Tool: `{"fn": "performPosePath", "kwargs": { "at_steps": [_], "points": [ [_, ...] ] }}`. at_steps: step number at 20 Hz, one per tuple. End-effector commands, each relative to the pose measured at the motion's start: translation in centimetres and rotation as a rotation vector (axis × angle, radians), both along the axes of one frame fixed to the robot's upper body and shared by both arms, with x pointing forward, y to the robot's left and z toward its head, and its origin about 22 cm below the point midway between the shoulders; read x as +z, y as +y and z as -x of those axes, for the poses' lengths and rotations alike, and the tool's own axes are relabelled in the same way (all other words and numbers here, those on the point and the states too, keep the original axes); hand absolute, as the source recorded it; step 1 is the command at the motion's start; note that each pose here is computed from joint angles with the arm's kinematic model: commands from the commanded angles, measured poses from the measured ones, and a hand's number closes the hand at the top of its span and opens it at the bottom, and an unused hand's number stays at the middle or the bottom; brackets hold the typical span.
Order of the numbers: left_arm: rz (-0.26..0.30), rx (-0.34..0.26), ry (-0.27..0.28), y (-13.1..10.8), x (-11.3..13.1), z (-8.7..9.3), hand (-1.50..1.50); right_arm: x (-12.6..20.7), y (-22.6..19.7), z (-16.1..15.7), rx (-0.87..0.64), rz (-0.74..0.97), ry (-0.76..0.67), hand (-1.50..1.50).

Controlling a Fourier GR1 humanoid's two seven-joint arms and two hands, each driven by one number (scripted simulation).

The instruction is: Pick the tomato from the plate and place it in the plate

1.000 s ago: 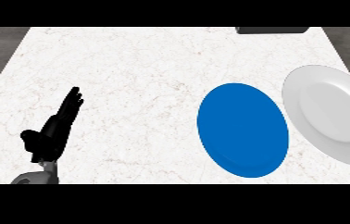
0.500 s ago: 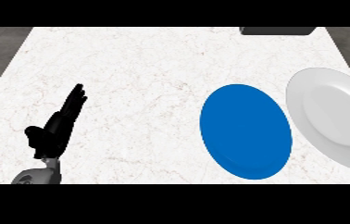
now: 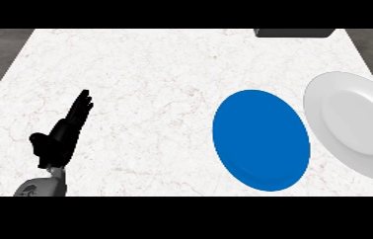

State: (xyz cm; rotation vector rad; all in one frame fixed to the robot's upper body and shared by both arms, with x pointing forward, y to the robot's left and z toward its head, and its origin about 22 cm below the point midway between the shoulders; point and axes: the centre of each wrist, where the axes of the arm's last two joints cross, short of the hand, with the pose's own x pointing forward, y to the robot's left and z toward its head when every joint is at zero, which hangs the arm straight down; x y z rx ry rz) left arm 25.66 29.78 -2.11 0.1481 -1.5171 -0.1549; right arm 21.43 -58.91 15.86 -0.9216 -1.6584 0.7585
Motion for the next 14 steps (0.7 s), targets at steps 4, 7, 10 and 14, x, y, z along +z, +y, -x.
{"fn": "performPosePath", "kwargs": {
  "at_steps": [4, 7, 10, 14],
  "points": [
    [-0.002, 0.012, -0.009, 0.0, -0.9, 1.3, 0.0, -3.5, 6.6, -6.1, 0.055, -0.035, 0.035, 1.5],
    [0.011, 0.002, 0.005, 0.5, 0.4, -0.8, 0.0, -4.2, 8.7, -7.3, 0.047, -0.035, 0.049, 1.5],
    [0.031, 0.0, 0.012, 0.3, -1.1, 1.5, 0.0, -6.7, 9.2, -8.0, -0.023, -0.247, 0.019, 1.5],
    [0.019, 0.005, -0.011, 0.6, -1.6, 1.5, 0.0, -7.5, 10.3, -9.0, -0.093, -0.221, 0.104, -1.5]
  ]
}}
